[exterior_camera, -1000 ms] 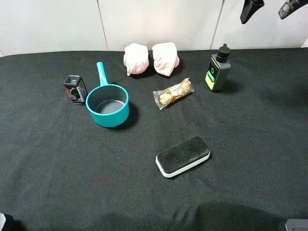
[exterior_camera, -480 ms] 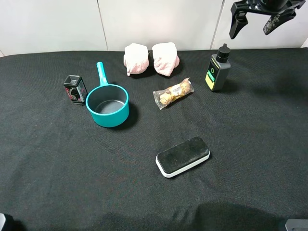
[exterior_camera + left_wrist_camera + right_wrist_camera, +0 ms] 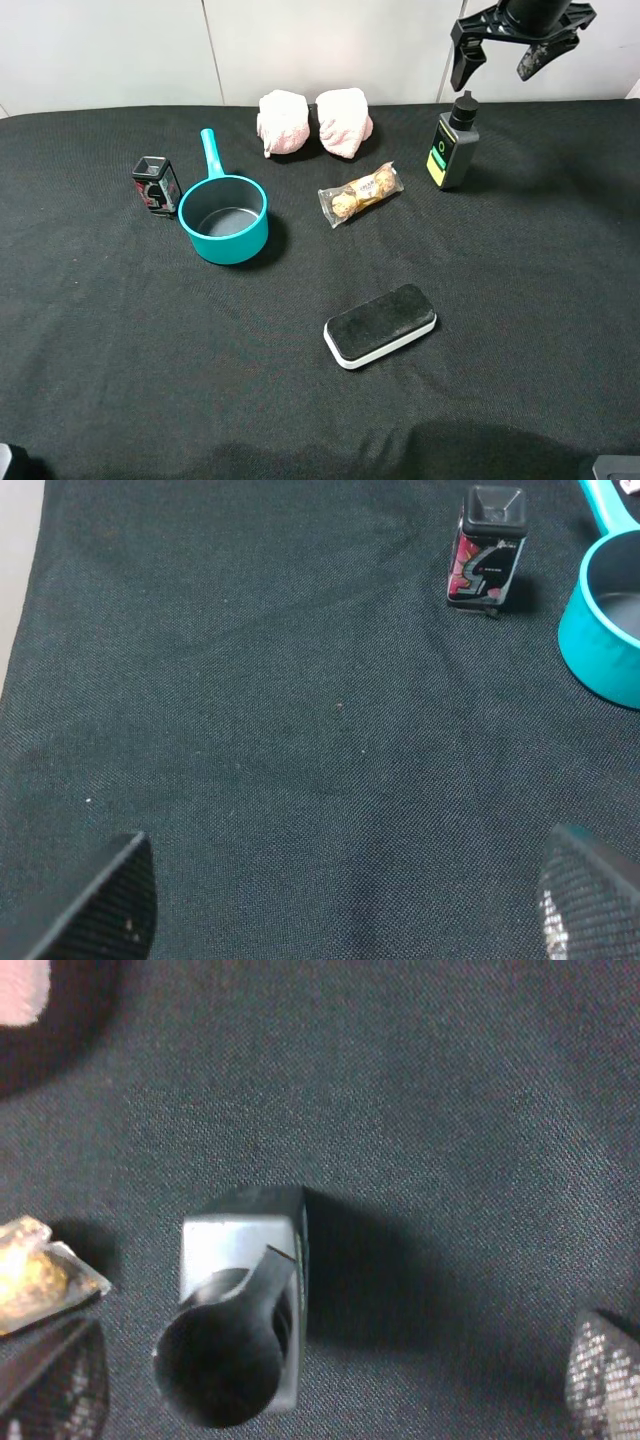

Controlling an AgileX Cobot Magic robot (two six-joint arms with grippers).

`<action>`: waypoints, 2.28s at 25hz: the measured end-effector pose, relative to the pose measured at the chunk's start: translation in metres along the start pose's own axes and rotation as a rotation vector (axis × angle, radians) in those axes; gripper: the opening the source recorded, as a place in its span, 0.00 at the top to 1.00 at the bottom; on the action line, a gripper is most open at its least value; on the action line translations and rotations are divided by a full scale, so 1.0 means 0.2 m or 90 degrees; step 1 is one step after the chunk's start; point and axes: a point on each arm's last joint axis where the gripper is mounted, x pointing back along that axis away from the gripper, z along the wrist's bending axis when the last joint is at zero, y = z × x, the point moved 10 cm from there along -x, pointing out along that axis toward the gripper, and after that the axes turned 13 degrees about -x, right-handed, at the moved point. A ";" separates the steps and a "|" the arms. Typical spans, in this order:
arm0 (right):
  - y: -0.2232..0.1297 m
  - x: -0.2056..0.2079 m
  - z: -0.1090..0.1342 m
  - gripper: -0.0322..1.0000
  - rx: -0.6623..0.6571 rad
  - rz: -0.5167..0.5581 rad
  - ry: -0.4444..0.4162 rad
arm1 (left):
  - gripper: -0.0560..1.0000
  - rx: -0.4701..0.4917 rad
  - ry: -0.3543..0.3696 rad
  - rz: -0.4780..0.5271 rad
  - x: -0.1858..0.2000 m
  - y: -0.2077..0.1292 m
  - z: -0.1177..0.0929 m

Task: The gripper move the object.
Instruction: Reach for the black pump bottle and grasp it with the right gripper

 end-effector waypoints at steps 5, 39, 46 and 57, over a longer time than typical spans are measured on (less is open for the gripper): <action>-0.01 -0.03 0.02 0.30 -0.006 0.012 0.010 | 0.23 0.000 0.000 0.000 0.00 0.00 0.00; -0.12 -0.37 0.06 0.30 0.003 0.101 -0.002 | 0.23 0.000 0.000 0.000 0.00 0.00 0.00; -0.13 -0.42 0.04 0.30 0.007 0.112 -0.011 | 0.23 0.000 0.000 0.000 0.00 0.00 0.00; -0.13 -0.45 0.04 0.30 0.008 0.111 -0.013 | 0.23 0.000 0.000 0.000 0.00 0.00 0.00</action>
